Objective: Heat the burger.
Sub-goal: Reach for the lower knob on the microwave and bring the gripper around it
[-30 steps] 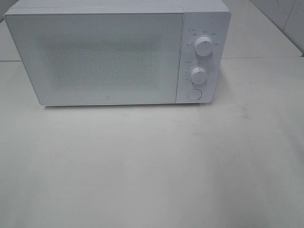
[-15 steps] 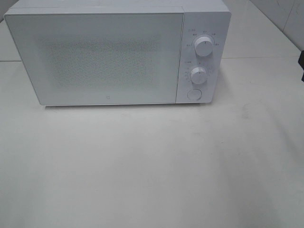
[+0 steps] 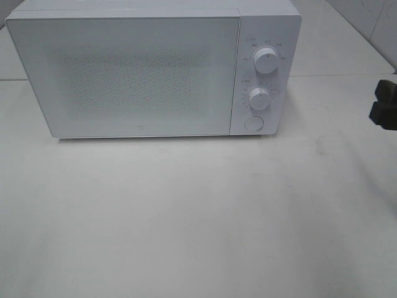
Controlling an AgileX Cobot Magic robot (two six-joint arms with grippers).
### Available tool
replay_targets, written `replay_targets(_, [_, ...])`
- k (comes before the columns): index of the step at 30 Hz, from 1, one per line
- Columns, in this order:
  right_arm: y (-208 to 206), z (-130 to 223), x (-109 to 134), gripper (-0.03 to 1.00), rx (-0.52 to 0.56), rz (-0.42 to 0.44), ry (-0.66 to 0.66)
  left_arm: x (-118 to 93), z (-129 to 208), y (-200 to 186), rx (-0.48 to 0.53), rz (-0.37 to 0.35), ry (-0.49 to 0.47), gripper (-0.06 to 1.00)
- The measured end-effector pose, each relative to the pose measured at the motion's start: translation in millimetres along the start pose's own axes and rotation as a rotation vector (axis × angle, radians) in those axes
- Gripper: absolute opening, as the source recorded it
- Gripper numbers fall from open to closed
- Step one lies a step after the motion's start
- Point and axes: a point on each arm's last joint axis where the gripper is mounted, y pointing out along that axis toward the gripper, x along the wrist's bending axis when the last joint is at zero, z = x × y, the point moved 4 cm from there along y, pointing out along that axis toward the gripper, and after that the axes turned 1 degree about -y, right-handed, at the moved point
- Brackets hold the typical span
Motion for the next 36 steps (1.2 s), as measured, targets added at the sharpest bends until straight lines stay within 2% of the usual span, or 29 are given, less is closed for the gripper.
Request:
replay_targets(8, [4,14,27,0.75,0.010,-0.015,-0.025,0,0,0,0.000,0.000,0.000,0.99])
replay_targets(10, [4,19,43,0.75,-0.015,-0.038,-0.046,0,0,0,0.000,0.000,0.000,0.99])
replay_targets(15, [2,21,58,0.75,-0.058,-0.063,-0.078,0,0,0,0.000,0.000,0.000,0.99])
replay_targets(19, [-1,31,68,0.75,-0.029,-0.077,-0.089,0,0,0,0.000,0.000,0.000,0.99])
replay_targets(21, [-2,44,80,0.75,0.023,-0.060,-0.082,0,0,0,0.000,0.000,0.000,0.99])
replay_targets(24, [1,48,90,0.75,0.042,-0.043,-0.086,0,0,0,0.000,0.000,0.000,0.99])
replay_targets(32, [9,51,115,0.75,0.043,-0.064,-0.121,0,0,0,0.000,0.000,0.000,0.99])
replay_targets(36, [12,50,120,0.75,0.040,-0.068,-0.123,0,0,0,0.000,0.000,0.000,0.99])
